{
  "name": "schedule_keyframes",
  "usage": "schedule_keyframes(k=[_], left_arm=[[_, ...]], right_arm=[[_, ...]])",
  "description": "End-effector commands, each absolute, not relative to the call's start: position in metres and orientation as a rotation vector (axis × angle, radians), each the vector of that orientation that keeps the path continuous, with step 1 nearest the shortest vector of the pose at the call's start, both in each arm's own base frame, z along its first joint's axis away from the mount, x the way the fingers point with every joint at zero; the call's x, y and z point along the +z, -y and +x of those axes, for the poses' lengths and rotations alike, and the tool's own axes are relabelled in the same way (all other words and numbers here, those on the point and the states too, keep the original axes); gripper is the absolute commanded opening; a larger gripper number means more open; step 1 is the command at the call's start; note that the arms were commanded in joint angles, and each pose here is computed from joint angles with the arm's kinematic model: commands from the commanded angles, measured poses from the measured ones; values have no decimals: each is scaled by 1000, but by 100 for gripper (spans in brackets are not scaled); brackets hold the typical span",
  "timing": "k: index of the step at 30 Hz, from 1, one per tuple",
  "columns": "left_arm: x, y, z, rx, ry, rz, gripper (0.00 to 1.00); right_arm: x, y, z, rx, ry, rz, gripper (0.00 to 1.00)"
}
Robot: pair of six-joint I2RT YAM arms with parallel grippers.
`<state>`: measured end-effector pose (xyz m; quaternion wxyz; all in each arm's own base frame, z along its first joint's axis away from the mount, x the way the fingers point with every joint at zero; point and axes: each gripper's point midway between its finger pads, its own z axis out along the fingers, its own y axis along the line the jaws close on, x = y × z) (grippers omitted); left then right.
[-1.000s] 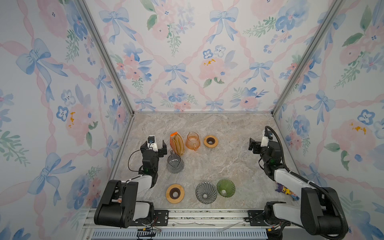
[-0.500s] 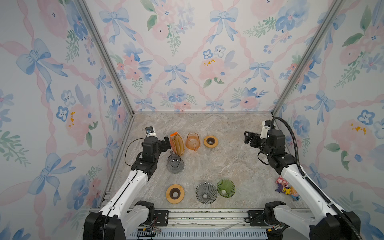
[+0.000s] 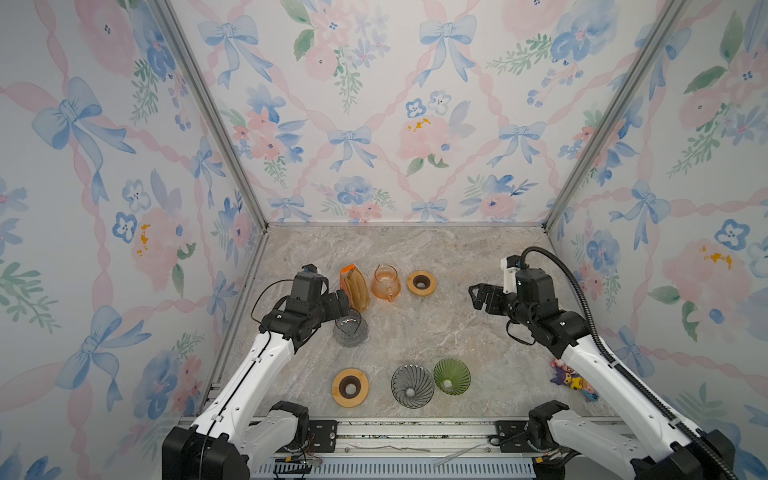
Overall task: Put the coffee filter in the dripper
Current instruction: 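Reach the left gripper down onto the clear ribbed glass pitcher while the right arm advances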
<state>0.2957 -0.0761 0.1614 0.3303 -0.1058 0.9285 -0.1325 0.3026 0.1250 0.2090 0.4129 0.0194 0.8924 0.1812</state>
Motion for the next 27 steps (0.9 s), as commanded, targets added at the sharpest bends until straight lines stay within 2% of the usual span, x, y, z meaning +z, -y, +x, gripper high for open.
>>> schedule_keyframes(k=[1, 17, 27], left_arm=[[147, 84, 276, -369, -2581, -232, 88], [111, 76, 275, -218, -2724, -210, 62], [101, 85, 281, -180, -2765, -178, 38]], right_arm=[[198, -133, 285, 449, -2307, 7, 96], [183, -141, 271, 412, -2359, -2, 96], [180, -140, 271, 400, -2366, 7, 96]])
